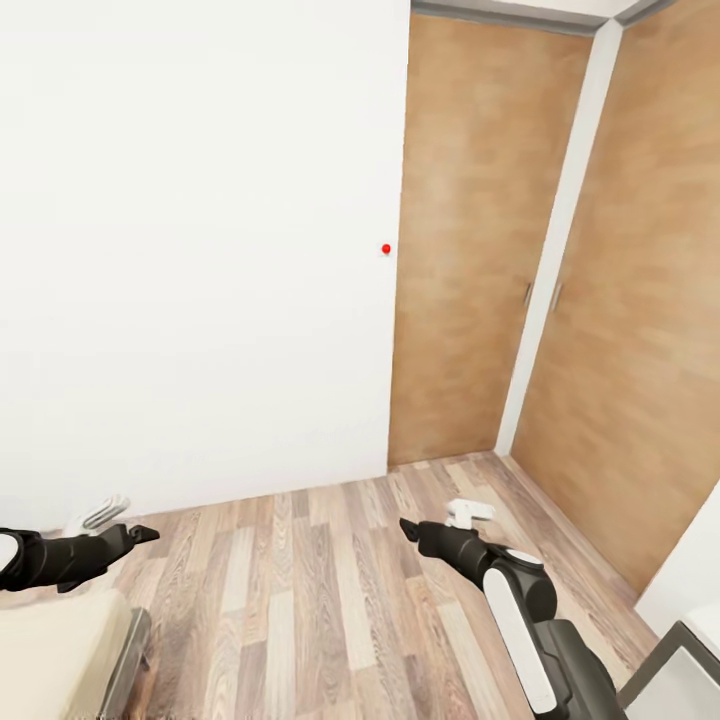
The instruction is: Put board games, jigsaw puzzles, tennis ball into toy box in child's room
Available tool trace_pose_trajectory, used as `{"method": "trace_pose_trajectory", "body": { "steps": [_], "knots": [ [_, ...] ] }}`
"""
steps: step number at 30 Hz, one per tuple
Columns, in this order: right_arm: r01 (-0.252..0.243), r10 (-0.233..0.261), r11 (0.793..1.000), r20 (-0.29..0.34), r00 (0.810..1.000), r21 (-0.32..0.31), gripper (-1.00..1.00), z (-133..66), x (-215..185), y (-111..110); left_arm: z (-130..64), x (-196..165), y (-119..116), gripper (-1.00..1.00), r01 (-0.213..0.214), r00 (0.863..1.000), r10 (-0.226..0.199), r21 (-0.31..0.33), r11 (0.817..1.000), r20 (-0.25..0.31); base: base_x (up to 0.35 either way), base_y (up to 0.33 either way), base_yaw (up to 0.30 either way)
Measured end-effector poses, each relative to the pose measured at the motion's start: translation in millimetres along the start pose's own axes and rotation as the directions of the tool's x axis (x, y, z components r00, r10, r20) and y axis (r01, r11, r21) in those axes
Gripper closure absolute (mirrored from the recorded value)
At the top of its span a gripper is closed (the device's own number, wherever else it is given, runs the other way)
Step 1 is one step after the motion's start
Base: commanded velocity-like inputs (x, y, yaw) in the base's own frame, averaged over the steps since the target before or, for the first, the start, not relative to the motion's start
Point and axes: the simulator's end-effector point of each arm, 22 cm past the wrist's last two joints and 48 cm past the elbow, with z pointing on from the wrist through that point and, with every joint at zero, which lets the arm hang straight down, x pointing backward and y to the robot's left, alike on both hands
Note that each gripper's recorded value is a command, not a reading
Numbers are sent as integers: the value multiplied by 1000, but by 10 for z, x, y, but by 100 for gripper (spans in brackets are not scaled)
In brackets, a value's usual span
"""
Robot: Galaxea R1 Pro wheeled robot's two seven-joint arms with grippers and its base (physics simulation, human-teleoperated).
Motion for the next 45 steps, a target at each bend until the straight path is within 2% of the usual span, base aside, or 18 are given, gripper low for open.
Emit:
{"method": "trace_pose_trajectory", "body": {
  "steps": [20,31,35,45],
  "knots": [
    [-4,4,1000,11,1000,5,-100,-32,-50,-77,-2,2,21,-100,-3,1000,3,-9,1000,-1,0,0,44],
    [-9,9,1000,18,1000,-6,-100,-26,-62,-12,4,12,19,-100,-4,1000,4,-10,1000,-3,14,0,0],
    [-8,8,1000,23,1000,-6,-100,-28,-72,-9,1,13,24,-100,-5,1000,5,-11,1000,-2,168,0,6],
    [2,-2,1000,20,1000,-1,-100,-23,-57,15,-4,-63,159,-100,-48,998,50,-76,996,32,302,0,224]
  ]
}}
